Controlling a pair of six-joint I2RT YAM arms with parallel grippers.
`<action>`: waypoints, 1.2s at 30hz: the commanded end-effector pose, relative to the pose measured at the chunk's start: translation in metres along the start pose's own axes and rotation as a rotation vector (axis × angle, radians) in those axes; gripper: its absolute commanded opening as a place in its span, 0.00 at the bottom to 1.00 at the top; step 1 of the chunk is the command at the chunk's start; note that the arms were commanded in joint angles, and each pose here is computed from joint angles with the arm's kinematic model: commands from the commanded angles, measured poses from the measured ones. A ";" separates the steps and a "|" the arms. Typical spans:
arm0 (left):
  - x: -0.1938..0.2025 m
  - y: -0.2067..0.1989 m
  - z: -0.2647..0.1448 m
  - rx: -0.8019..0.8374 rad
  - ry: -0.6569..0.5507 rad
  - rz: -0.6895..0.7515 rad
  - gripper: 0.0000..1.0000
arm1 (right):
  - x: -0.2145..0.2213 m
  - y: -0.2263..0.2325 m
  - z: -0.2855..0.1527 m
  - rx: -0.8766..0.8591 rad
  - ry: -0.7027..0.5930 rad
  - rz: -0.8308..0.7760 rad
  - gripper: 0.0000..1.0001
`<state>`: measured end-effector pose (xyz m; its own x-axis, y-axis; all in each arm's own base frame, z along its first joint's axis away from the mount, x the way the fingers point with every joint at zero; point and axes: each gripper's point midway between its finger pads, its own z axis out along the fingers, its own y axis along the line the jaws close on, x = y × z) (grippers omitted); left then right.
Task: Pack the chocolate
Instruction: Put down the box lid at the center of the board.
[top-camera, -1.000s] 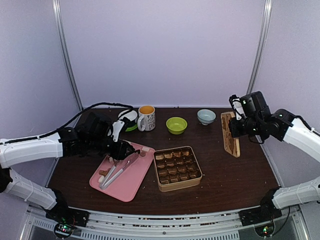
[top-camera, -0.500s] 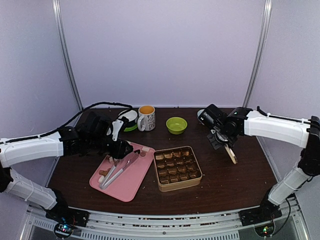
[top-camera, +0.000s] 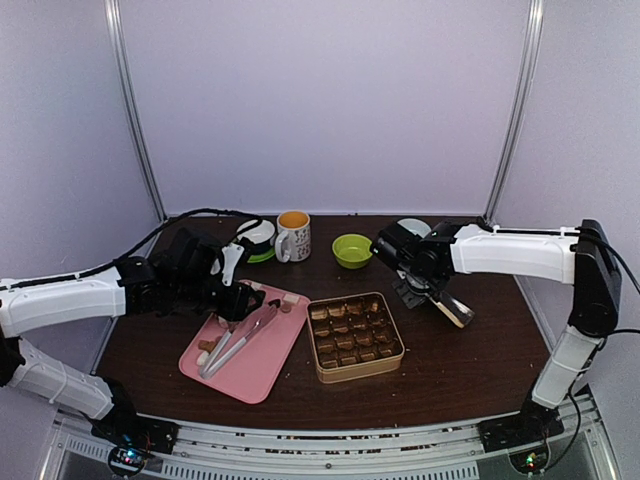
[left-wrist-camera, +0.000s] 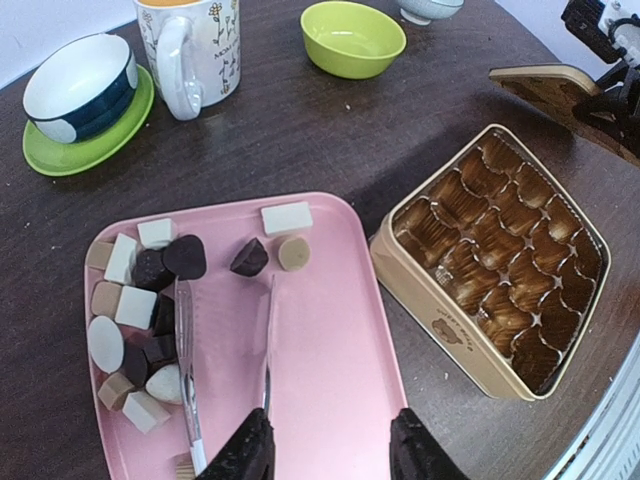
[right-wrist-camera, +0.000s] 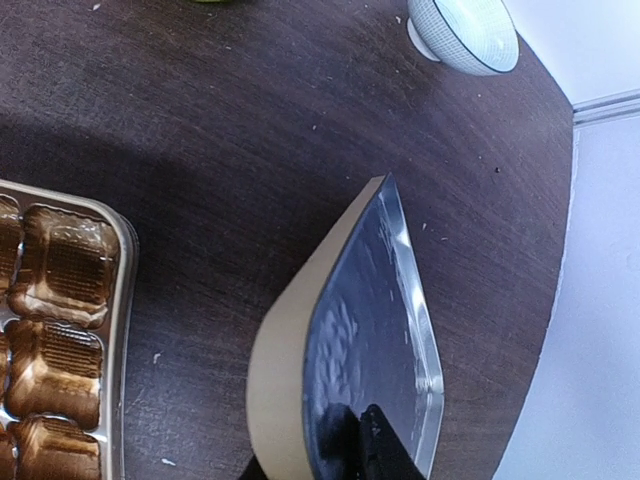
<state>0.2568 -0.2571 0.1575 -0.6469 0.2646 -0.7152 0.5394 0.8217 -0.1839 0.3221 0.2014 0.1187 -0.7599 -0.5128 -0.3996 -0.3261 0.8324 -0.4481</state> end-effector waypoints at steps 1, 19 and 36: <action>-0.006 0.003 -0.002 -0.004 -0.039 -0.008 0.42 | -0.017 0.021 -0.005 -0.109 -0.039 0.076 0.19; 0.004 0.004 -0.002 0.001 -0.027 -0.004 0.43 | -0.030 0.052 -0.006 -0.276 -0.072 0.145 0.27; 0.013 0.005 -0.004 0.002 -0.005 -0.025 0.46 | -0.039 0.052 -0.012 -0.311 -0.112 0.191 0.44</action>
<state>0.2487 -0.2481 0.1407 -0.6665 0.2744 -0.6932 0.5291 0.8291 -0.1805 0.3250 0.2615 0.1131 -0.7693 -0.3799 -0.5137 -0.3623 0.9216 -0.1391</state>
